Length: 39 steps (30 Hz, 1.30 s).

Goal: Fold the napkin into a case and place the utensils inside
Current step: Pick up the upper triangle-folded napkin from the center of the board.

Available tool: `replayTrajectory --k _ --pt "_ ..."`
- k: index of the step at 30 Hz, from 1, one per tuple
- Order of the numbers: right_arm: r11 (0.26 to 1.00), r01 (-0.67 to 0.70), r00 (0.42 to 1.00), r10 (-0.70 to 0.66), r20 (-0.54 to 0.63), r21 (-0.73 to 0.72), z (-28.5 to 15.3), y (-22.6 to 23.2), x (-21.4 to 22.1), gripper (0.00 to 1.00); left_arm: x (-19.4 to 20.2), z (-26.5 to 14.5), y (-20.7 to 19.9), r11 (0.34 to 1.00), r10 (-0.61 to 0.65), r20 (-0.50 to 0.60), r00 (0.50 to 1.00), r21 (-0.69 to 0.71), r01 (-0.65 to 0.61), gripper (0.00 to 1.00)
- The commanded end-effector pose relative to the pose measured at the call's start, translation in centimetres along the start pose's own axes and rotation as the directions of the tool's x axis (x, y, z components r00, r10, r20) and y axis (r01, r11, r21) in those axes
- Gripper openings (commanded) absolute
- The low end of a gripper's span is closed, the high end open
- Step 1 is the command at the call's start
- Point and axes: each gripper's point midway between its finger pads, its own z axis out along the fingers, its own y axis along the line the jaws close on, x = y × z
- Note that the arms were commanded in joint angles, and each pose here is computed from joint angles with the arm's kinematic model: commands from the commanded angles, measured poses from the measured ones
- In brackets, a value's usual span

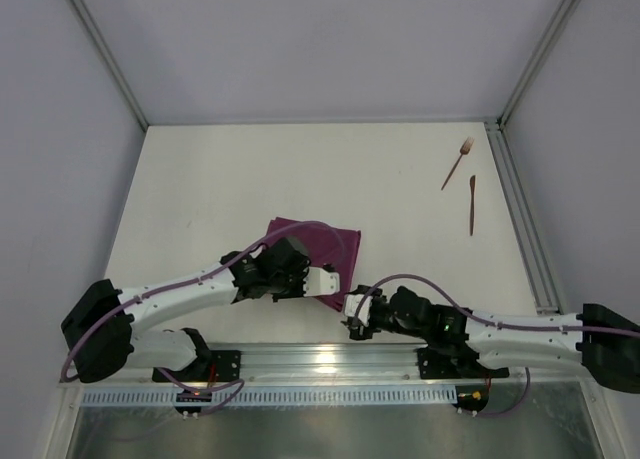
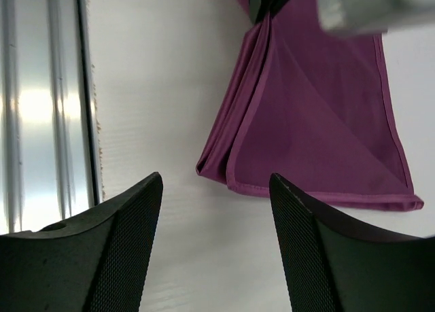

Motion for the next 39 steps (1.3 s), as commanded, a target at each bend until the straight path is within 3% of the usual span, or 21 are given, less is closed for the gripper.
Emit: replayTrajectory --k 1,8,17,20,21,22,25,29,36,38,39 --pt "0.975 0.017 0.999 -0.027 0.04 0.221 1.0 -3.2 -1.1 0.69 -1.4 -0.8 0.4 1.0 -0.017 0.039 0.999 0.006 0.017 0.0" --pt "0.968 0.014 0.999 -0.021 0.028 0.251 3.3 -2.5 -0.9 0.74 -1.3 -0.7 0.1 1.0 -0.022 0.032 0.999 0.023 0.021 0.0" --pt "0.956 -0.023 0.998 0.037 -0.043 0.292 4.1 -2.1 2.0 0.73 -1.5 -0.9 0.0 0.999 -0.032 0.035 0.999 0.037 0.031 0.0" --pt "0.956 -0.015 0.997 0.036 -0.066 0.293 4.6 -2.2 2.1 0.62 -1.4 -0.9 -0.1 0.999 -0.037 0.031 0.999 0.041 0.036 0.0" --pt "0.954 -0.018 0.997 0.04 -0.067 0.298 4.6 -2.3 2.1 0.46 -1.4 -0.9 0.0 0.998 -0.04 0.032 0.999 0.041 0.039 0.0" --pt "0.954 -0.022 0.997 0.042 -0.063 0.298 4.6 -2.3 2.0 0.39 -1.4 -0.9 0.0 0.998 -0.041 0.033 0.999 0.041 0.04 0.0" --pt "0.952 -0.04 0.997 0.058 -0.053 0.302 4.5 -2.4 1.6 0.2 -1.4 -0.9 0.1 0.998 -0.044 0.033 0.999 0.04 0.042 0.0" --pt "0.952 -0.069 0.995 0.088 -0.049 0.299 4.3 -2.5 0.7 0.03 -1.4 -0.9 0.1 0.998 -0.051 0.032 0.998 0.037 0.05 0.0" --pt "0.956 -0.122 0.992 0.128 -0.003 0.267 2.9 -3.1 -2.1 0.03 -0.9 -1.4 0.3 0.997 -0.071 0.022 0.997 0.029 0.07 0.01" --pt "0.964 -0.138 0.989 0.147 -0.019 0.226 2.7 -2.9 -2.0 0.03 -0.9 -1.6 -0.1 0.996 -0.074 0.025 0.997 0.043 0.073 0.09" --pt "0.967 -0.169 0.985 0.172 0.0 0.189 2.7 -2.8 -2.5 0.03 -0.9 -1.7 -0.2 0.996 -0.075 0.028 0.997 0.05 0.073 0.23"
